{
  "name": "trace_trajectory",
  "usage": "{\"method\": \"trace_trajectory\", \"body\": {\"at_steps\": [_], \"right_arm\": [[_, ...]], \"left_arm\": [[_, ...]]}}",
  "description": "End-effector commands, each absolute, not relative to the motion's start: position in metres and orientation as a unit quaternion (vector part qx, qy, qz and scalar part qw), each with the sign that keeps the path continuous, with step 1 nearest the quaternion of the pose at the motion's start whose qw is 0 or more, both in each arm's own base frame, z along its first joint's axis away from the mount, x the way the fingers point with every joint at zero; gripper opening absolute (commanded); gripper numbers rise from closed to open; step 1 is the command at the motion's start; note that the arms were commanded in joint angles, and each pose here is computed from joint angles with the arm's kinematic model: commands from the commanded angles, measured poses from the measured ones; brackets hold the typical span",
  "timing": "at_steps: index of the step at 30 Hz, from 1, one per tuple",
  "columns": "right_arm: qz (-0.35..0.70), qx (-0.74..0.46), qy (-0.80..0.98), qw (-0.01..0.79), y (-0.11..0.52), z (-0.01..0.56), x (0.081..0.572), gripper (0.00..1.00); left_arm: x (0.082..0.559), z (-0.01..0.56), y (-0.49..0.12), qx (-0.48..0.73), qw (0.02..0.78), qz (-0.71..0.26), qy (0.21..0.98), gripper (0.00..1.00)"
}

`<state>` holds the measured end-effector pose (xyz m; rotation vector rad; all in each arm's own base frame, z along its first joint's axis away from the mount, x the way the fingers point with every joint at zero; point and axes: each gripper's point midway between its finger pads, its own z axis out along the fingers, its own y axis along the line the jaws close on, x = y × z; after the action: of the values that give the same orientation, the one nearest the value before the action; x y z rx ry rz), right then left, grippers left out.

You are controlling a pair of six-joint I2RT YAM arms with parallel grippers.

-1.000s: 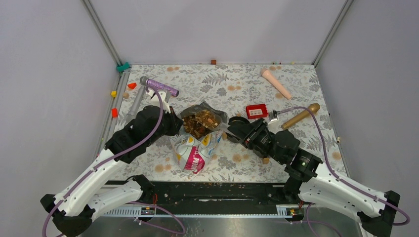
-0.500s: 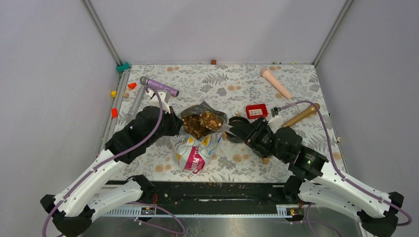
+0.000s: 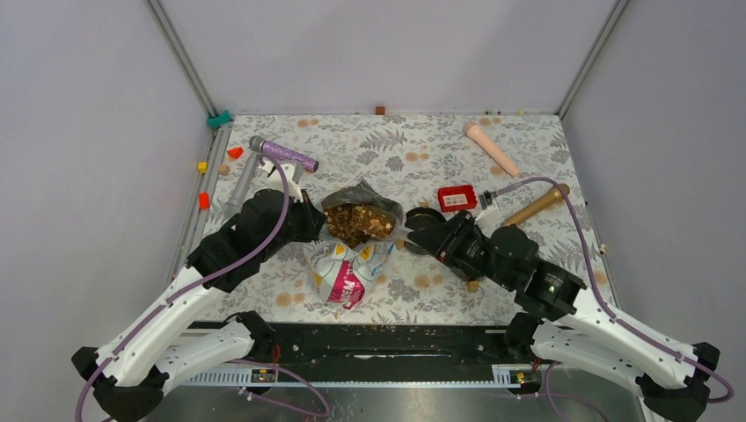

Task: Serve the pet food
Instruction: Collect the pet food from the pet food bag.

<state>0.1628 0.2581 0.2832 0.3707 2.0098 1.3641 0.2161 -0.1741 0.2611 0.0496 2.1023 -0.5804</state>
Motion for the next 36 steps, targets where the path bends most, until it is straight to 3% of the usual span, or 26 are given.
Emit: {"method": "trace_trajectory", "body": {"at_steps": [1,10,28,36], "right_arm": [[0.612,0.167,0.698,0.331,0.258,0.313,0.158,0.0],[0.68,0.182,0.647,0.294,0.257,0.325,0.145,0.0],[0.732,0.221,0.56,0.319,0.218,0.345,0.139,0.0],[0.707,0.247,0.547,0.373,0.19,0.351,0.145,0.0]], "left_arm": [[0.22,0.296,-0.185,0.008,0.499,-0.289,0.817,0.0],[0.219,0.297,-0.182,0.0,0.502,-0.292,0.814,0.0],[0.223,0.291,-0.183,-0.011,0.496,-0.286,0.82,0.0],[0.223,0.29,-0.182,-0.015,0.496,-0.285,0.82,0.0]]}}
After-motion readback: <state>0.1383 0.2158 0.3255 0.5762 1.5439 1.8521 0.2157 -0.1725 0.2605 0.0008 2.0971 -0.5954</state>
